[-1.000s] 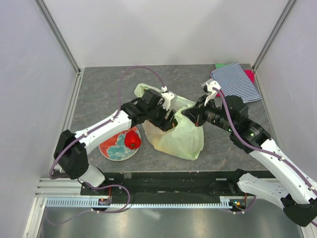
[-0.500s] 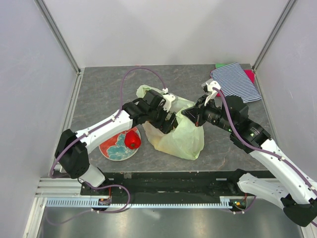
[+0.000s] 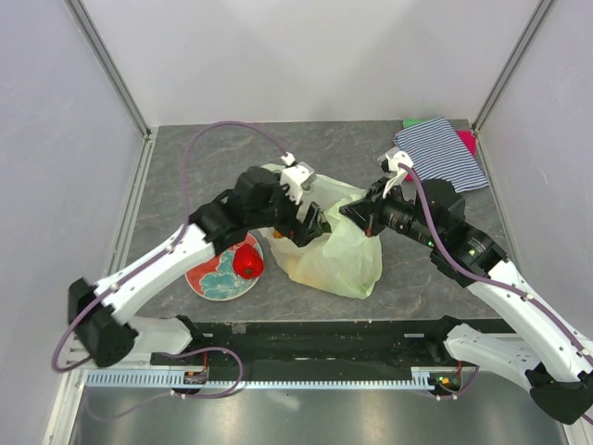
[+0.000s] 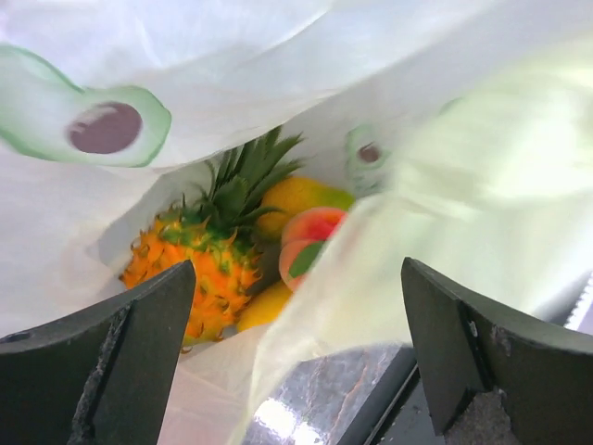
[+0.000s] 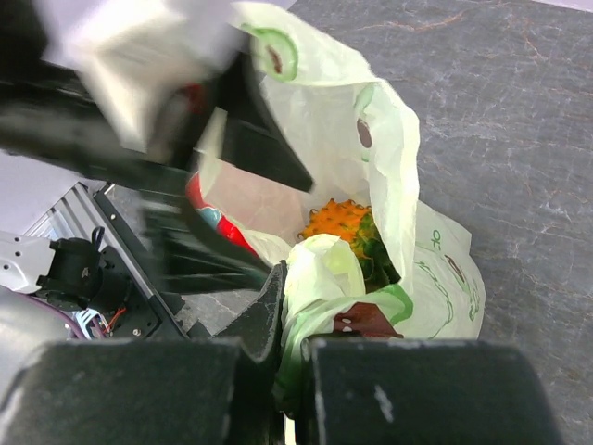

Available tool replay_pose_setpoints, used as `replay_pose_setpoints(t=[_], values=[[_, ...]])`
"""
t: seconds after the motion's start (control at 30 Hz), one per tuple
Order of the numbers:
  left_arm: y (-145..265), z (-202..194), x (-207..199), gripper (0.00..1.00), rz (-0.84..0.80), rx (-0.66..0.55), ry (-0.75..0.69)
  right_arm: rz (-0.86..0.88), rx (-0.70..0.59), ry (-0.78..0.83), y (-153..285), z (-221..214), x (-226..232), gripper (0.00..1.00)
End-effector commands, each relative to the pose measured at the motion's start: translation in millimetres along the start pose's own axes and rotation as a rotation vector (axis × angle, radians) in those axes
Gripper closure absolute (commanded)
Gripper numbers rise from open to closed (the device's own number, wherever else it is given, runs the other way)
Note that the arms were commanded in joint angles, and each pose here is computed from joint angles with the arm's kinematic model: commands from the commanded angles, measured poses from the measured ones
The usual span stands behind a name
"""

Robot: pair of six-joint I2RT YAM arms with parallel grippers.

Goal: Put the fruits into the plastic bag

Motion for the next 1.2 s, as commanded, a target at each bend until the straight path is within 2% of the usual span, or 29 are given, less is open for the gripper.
replay_pose_setpoints(t=[0.0,0.1,0.23,0.3,0.33,0.4,0.43,0.47,0.53,0.57,0.63,0.7,0.9,1.0,1.03,1.07,1.13,1.17], values=[[54,52,-29,0.01,-0.117,-0.301,-0.06,0.012,-0.066,0.006,4,18,5,1.0],[73,57,-37,0.01,-0.149,-0.352,-0.049,0.019,-0.067,0.008,5,19,6,1.0],[117,58,-72,0.01,-0.342,-0.437,-0.066,0.022,-0.074,0.01,7,21,7,1.0],[131,59,-77,0.01,-0.365,-0.469,-0.037,0.023,-0.078,0.009,8,22,8,1.0],[138,59,-68,0.01,-0.299,-0.505,-0.009,0.024,-0.078,0.008,8,21,8,1.0],[139,47,-44,0.01,-0.145,-0.483,0.095,0.024,-0.083,0.008,9,22,8,1.0],[143,45,-15,0.01,0.039,-0.51,0.167,0.025,-0.081,0.008,10,21,8,1.0],[155,40,0,0.01,0.125,-0.535,0.208,0.027,-0.087,0.01,12,23,9,1.0],[169,26,23,0.01,0.267,-0.556,0.297,0.025,-0.089,0.01,12,22,9,1.0],[184,24,28,0.01,0.298,-0.599,0.325,0.025,-0.086,0.011,13,21,9,1.0],[195,16,38,0.01,0.367,-0.612,0.383,0.028,-0.085,0.011,13,20,9,1.0],[200,11,42,0.01,0.403,-0.601,0.416,0.03,-0.08,0.01,12,19,9,1.0],[178,-17,60,0.01,0.504,-0.466,0.453,0.031,-0.086,0.014,13,19,9,1.0],[167,-27,74,0.01,0.514,-0.423,0.487,0.031,-0.092,0.016,15,20,10,1.0],[158,-31,71,0.01,0.456,-0.386,0.501,0.029,-0.092,0.014,16,19,9,1.0],[163,-32,88,0.01,0.492,-0.406,0.543,0.031,-0.095,0.016,17,20,10,1.0],[155,-43,94,0.01,0.439,-0.368,0.589,0.029,-0.098,0.015,18,20,10,1.0],[159,-46,107,0.01,0.468,-0.385,0.623,0.029,-0.102,0.016,19,21,10,1.0]])
Point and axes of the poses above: each gripper's point midway between its finger pads, its own y axis back along the fingers, its own x axis along the line the jaws close on, z = x × y, the point moved 2 cm from there along y, back along the fingers, and after that the axes turned 4 degrees about y, right-handed, at the moved point
